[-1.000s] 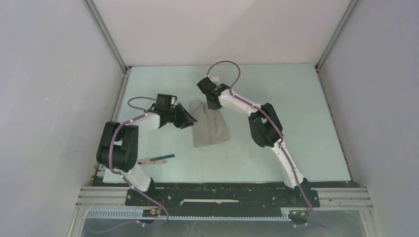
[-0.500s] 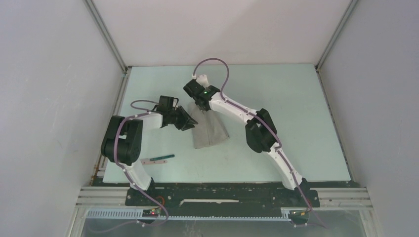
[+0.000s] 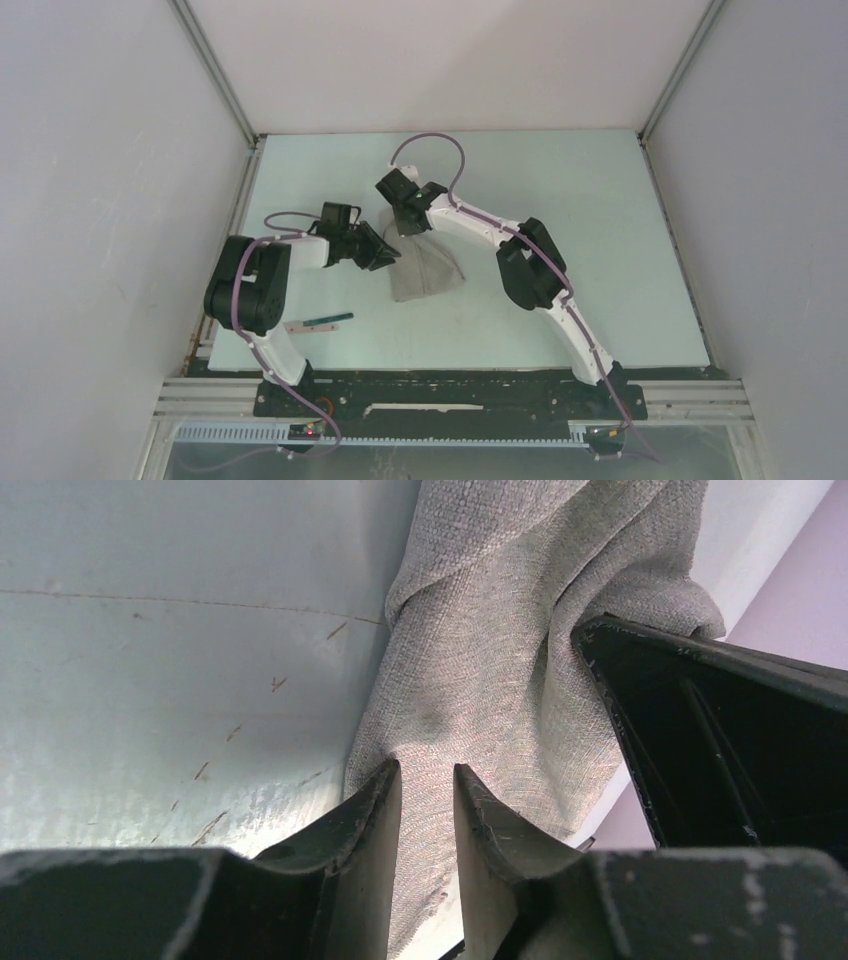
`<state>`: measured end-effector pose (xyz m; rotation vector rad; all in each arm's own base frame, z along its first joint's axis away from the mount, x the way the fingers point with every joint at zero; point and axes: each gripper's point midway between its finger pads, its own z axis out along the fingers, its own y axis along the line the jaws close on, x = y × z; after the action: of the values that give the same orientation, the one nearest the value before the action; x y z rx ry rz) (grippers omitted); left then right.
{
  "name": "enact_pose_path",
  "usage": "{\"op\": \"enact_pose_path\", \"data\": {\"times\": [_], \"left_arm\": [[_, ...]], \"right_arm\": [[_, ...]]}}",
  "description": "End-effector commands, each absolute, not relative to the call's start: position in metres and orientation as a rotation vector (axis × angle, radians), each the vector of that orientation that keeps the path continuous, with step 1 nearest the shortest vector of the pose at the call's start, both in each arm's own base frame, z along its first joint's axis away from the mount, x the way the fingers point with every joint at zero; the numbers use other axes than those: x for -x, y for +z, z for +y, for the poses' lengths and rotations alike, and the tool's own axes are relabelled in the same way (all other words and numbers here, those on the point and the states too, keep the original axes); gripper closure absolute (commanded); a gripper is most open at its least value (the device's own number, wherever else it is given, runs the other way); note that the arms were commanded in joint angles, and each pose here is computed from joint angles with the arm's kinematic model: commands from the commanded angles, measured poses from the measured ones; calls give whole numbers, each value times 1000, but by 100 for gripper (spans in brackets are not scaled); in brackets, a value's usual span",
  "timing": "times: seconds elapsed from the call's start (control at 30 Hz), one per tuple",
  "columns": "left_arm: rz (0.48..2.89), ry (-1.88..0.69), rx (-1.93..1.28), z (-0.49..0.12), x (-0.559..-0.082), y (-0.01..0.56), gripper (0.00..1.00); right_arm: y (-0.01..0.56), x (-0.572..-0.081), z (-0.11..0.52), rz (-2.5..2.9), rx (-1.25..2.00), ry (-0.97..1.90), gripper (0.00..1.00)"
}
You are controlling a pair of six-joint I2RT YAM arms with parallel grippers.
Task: Fold the napkin into a case and place the utensils inside
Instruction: Fold the 2/3-rectangle-folded napkin at the center of the board.
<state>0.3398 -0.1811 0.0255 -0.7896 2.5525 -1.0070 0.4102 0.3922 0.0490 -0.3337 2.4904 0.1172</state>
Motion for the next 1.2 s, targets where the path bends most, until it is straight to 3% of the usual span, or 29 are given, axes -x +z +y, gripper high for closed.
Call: {"op": "enact_pose_path", "data": {"times": [0.0,0.47,0.83,1.17], "left_arm": [[2492,-1053,752,-184,-346,44,66],[2446,-1099,706,-180,-371,81,63],[2460,-1016,759,-172,-418,73,70],[2473,-1083,763,-186,-445,59,73]], "right_arm": [[96,-414,417,2425,255,355,100],[111,-443,383,2394,235,313,100],[114,-443,388,2387,265,361,100],[110,-441,389,2332,304,207,100]]}}
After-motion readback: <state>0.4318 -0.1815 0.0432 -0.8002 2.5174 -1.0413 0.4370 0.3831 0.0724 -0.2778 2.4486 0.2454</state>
